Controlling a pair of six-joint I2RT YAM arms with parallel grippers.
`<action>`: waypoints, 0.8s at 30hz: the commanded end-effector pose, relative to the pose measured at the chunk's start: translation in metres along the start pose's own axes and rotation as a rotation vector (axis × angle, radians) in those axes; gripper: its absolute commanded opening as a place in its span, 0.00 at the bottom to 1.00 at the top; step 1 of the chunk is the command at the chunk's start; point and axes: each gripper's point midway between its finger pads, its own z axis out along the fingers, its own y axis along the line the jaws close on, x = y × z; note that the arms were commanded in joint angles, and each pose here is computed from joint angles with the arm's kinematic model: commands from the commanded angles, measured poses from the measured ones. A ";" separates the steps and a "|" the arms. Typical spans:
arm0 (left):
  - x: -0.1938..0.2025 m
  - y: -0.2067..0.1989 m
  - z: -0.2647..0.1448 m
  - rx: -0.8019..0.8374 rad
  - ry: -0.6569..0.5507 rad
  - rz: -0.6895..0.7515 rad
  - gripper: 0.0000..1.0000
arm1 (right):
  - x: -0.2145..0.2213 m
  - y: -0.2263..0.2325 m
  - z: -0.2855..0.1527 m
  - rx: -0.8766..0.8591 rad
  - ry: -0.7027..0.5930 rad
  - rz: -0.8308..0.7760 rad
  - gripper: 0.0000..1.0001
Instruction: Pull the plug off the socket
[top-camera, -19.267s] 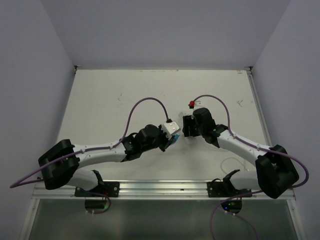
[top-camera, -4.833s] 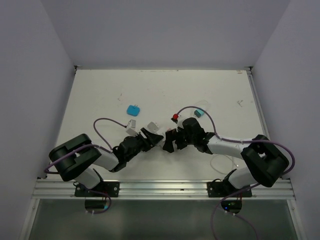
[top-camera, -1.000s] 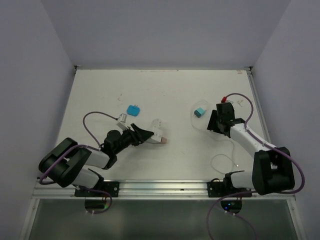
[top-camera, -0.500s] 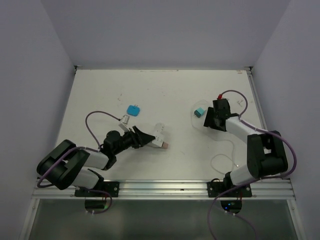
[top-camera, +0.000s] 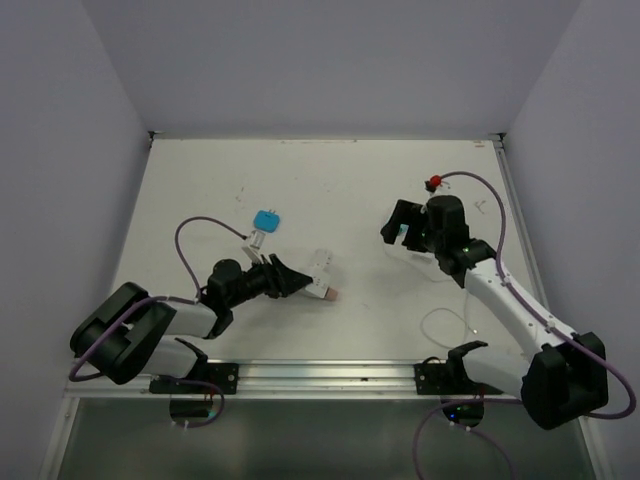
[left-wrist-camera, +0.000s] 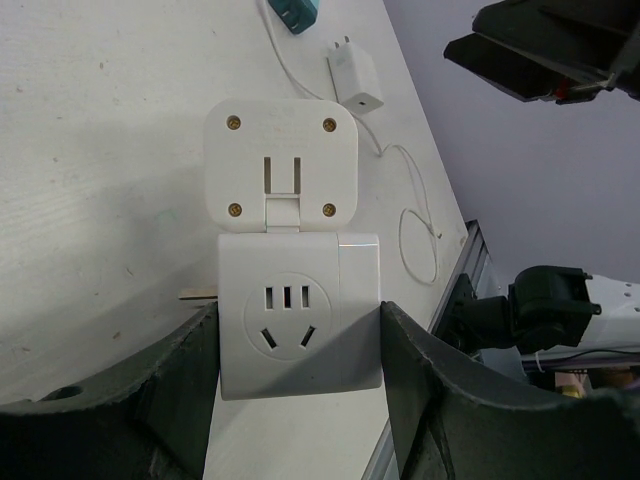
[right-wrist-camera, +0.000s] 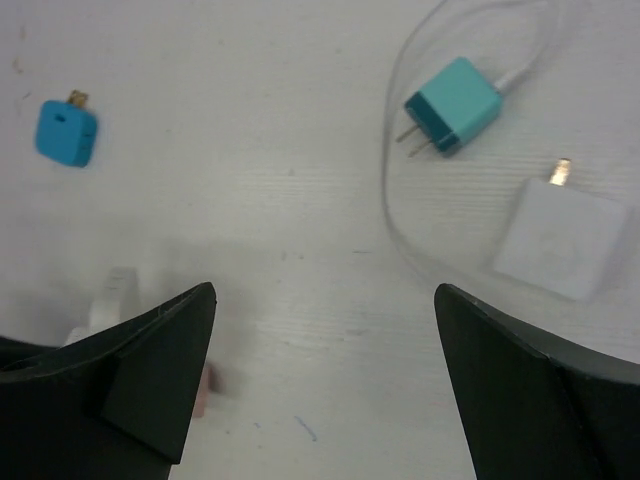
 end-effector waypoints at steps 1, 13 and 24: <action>0.000 0.000 0.002 0.007 0.025 0.077 0.00 | 0.009 0.049 -0.011 -0.139 0.016 0.062 0.94; -0.002 -0.003 -0.003 0.008 0.024 0.132 0.00 | 0.055 0.151 -0.007 -0.325 0.156 0.051 0.91; 0.001 -0.002 -0.003 0.010 0.031 0.129 0.00 | 0.078 0.179 0.016 -0.331 0.240 0.021 0.79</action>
